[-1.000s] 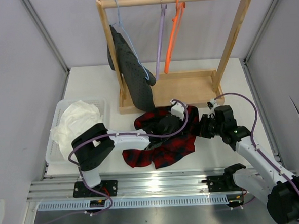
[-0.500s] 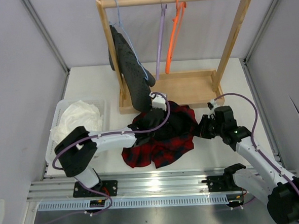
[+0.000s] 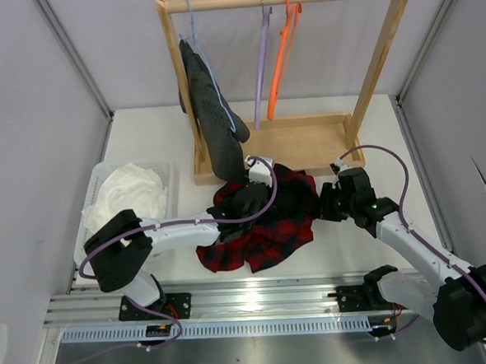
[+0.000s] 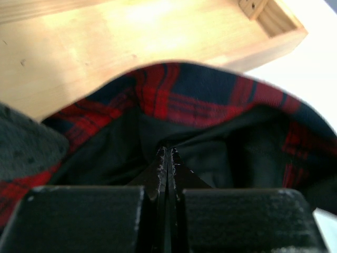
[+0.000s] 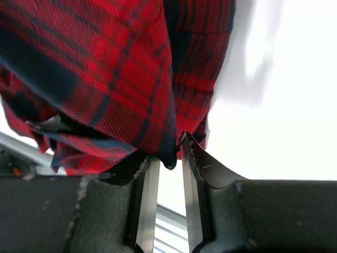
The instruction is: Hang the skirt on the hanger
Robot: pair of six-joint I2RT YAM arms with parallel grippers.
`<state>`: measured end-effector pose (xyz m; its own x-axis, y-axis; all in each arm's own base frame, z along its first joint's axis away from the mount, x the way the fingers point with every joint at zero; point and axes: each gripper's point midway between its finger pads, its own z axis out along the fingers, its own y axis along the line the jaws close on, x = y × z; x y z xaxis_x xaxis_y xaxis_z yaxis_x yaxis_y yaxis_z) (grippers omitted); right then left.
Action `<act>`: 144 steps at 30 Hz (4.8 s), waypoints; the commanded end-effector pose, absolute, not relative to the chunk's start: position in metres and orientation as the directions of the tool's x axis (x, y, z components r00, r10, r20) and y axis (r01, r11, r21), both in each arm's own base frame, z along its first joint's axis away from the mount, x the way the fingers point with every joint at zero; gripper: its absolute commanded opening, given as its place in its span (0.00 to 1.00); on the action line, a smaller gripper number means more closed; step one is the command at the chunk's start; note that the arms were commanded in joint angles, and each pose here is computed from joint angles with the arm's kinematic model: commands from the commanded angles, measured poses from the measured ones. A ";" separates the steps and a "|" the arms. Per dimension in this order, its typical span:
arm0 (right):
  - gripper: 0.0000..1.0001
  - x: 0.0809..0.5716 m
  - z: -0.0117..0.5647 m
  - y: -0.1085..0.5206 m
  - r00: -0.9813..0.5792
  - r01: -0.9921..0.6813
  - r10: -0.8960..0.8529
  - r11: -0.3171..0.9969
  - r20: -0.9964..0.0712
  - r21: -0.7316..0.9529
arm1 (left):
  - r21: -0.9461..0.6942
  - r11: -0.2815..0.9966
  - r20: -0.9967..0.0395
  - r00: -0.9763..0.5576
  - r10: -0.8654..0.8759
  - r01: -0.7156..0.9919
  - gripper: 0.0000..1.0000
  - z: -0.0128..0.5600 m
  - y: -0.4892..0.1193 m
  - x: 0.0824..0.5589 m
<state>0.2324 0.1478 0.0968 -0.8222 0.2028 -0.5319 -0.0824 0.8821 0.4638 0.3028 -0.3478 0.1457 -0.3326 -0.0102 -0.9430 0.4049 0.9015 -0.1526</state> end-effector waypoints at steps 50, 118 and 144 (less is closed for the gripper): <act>0.08 0.258 0.095 0.150 -0.831 -0.037 0.244 0.872 -0.500 0.488 | -0.379 0.687 -0.792 -0.601 0.107 0.620 0.04 0.094 -0.390 0.181; 0.25 0.246 0.064 0.140 -0.794 0.234 0.463 0.830 -0.393 0.506 | -0.418 0.644 -0.831 -0.556 0.015 0.641 0.26 0.143 -0.387 0.190; 0.24 0.247 0.143 0.128 -0.718 0.161 0.486 0.812 -0.497 0.561 | -0.331 0.706 -0.942 -0.178 -0.284 0.626 0.50 0.414 -0.310 0.225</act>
